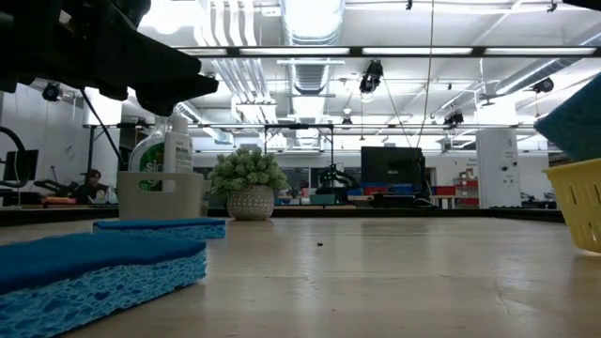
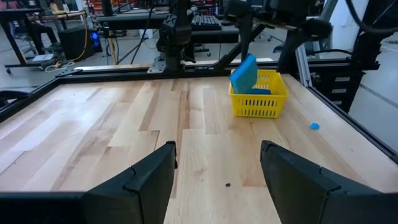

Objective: Pick & Place Kitchen Items
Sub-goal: Put the blue sponge into the yellow bin

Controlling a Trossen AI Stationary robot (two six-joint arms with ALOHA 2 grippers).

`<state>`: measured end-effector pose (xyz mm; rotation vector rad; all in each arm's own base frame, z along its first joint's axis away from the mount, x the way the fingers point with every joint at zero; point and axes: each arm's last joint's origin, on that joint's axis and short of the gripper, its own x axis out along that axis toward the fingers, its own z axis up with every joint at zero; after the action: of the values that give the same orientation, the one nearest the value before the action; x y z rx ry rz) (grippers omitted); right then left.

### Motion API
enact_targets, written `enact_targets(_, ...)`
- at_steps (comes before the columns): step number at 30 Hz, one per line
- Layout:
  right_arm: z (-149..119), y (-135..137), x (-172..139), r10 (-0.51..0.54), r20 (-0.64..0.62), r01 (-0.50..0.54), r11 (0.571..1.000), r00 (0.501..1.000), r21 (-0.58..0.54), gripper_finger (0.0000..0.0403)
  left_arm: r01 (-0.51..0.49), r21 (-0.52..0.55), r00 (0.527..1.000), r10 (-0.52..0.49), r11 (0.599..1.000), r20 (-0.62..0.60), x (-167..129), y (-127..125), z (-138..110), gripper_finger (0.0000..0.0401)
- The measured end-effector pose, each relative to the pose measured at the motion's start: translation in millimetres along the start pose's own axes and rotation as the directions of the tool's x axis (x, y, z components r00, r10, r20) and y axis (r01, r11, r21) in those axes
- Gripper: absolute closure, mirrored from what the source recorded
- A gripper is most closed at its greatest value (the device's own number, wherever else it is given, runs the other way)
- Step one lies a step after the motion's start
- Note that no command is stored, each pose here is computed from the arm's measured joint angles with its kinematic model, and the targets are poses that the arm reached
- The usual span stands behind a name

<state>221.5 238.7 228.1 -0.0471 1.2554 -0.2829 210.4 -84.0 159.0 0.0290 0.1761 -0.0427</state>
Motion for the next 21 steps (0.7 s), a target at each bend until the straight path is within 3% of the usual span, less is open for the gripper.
enact_targets(9,-2.2,6.4,13.5,-0.044,-0.034,0.042,0.998,0.998,-0.035,0.0168,0.000,0.002,1.000,0.000,1.000,-0.005,0.0,0.0,-0.5,0.0165)
enact_targets(14,-1.1,6.4,12.9,-0.045,-0.028,0.045,0.999,0.999,-0.030,0.0186,0.000,0.002,1.000,0.000,1.000,-0.004,0.0,0.0,-0.4,0.0165)
enact_targets(21,14.0,7.8,-2.9,-0.106,0.191,0.115,0.993,0.976,-0.037,0.0189,0.000,0.002,1.000,0.000,1.000,-0.003,0.0,0.0,-0.3,0.0165)
